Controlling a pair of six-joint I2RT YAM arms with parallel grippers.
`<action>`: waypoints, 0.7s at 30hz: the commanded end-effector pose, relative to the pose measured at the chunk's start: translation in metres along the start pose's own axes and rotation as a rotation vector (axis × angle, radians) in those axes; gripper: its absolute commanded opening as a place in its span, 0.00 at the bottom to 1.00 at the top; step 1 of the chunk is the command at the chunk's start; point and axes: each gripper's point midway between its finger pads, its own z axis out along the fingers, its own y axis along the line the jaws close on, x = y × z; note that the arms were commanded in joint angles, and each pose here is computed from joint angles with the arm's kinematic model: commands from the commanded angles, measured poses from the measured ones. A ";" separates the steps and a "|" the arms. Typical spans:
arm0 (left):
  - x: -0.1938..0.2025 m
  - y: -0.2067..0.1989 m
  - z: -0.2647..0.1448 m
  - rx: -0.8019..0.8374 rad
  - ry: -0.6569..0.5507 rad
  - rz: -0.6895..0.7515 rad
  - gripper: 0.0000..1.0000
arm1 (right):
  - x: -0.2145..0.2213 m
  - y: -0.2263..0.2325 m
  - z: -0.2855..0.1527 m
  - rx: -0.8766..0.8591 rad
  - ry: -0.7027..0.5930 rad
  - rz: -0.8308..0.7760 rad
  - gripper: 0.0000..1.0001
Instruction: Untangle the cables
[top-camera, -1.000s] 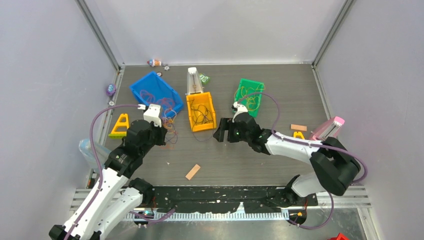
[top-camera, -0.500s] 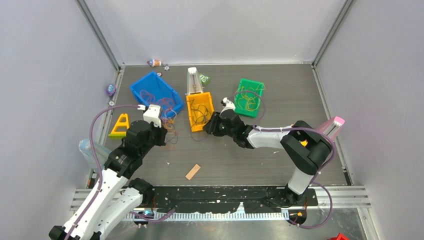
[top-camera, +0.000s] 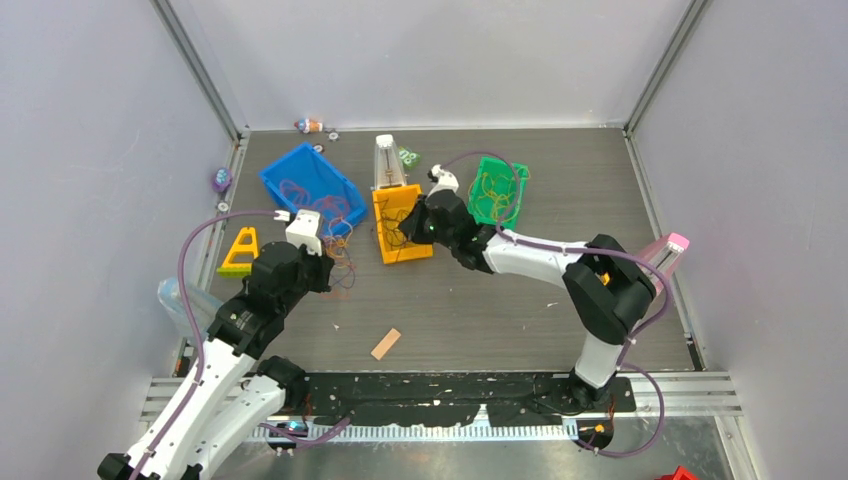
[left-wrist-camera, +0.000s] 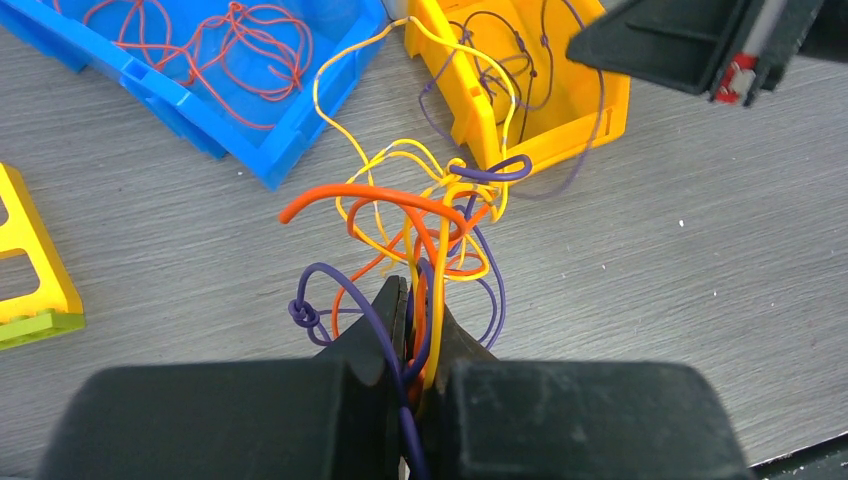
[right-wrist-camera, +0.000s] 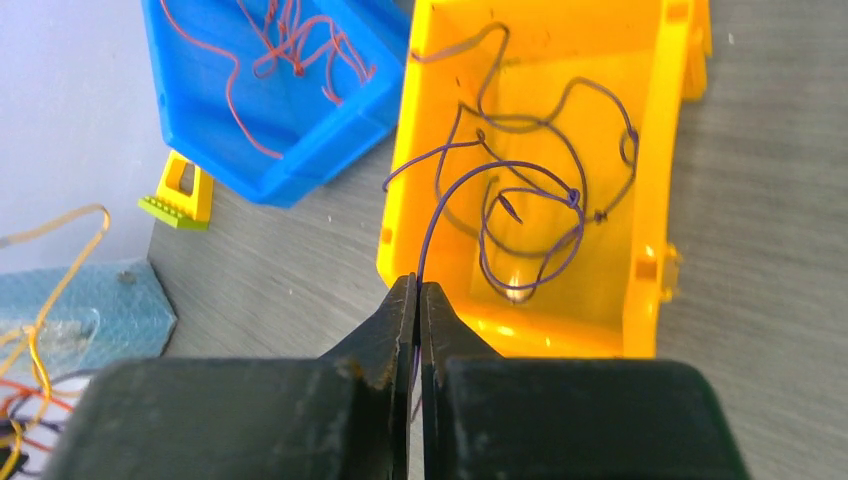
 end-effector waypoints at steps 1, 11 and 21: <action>-0.010 -0.001 -0.001 0.006 -0.042 -0.006 0.00 | -0.028 -0.006 0.019 0.056 -0.035 -0.073 0.06; -0.010 0.000 -0.002 0.001 -0.043 -0.006 0.00 | -0.087 -0.026 0.033 0.105 -0.101 -0.121 0.05; -0.009 0.003 -0.002 -0.016 -0.041 -0.005 0.00 | -0.027 0.029 0.009 -0.121 0.144 -0.172 0.05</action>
